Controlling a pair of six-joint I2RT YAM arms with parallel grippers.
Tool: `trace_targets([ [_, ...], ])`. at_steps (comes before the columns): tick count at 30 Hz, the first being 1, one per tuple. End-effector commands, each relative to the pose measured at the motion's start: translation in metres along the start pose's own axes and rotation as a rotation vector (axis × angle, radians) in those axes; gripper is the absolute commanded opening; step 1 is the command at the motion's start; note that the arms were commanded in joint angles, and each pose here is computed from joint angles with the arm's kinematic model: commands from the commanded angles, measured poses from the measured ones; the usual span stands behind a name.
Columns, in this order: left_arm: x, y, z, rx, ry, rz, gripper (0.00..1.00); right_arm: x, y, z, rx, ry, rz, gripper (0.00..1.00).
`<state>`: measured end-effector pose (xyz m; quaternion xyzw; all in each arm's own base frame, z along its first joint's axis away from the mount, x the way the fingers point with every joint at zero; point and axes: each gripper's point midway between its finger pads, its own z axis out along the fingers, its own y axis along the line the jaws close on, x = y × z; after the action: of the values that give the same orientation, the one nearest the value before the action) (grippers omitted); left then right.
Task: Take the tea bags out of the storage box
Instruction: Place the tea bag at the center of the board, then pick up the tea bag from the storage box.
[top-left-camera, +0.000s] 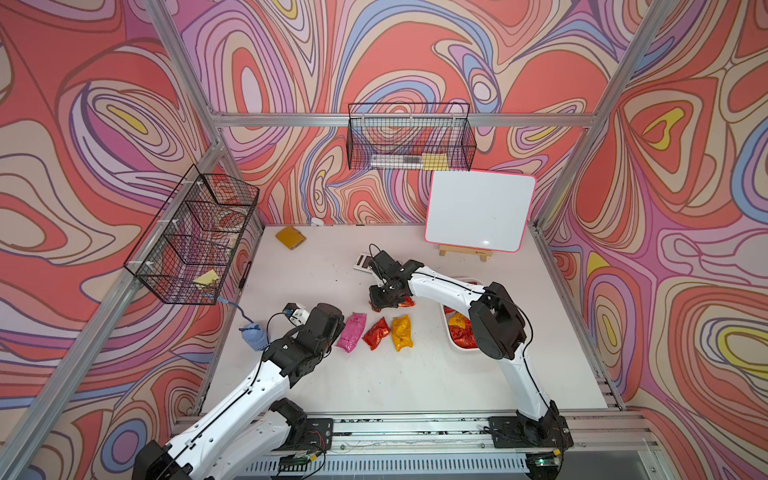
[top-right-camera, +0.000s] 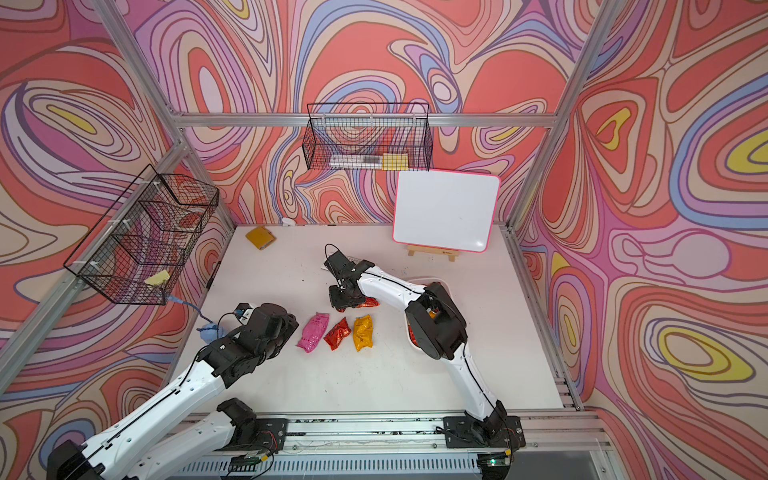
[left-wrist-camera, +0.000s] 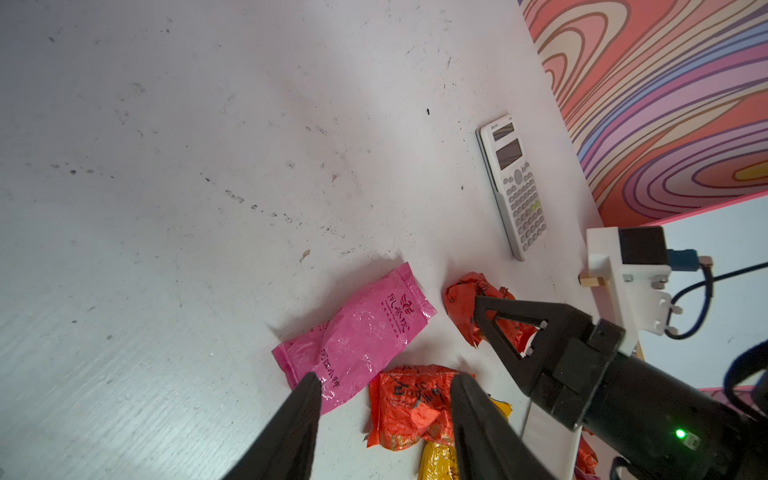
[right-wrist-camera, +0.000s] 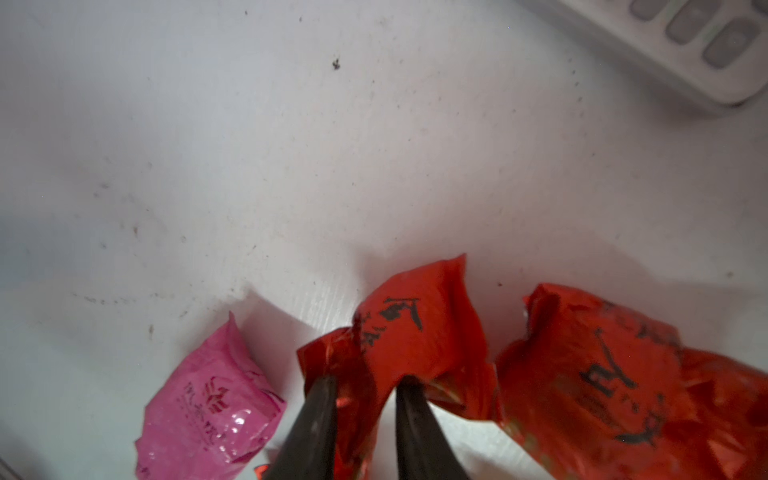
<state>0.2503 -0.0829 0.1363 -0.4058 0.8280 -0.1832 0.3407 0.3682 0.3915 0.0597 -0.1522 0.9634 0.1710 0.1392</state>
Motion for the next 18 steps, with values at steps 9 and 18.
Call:
trace_targets([
  [9, 0.004, -0.066, -0.006, 0.211, 0.062, 0.188, 0.55, 0.003, -0.032, -0.125, 0.115, -0.2, 0.102, 0.4],
  [18, 0.055, -0.127, 0.006, 0.429, 0.295, 0.264, 0.61, 0.095, -0.14, -0.18, 0.346, -0.181, 0.479, 0.47],
])
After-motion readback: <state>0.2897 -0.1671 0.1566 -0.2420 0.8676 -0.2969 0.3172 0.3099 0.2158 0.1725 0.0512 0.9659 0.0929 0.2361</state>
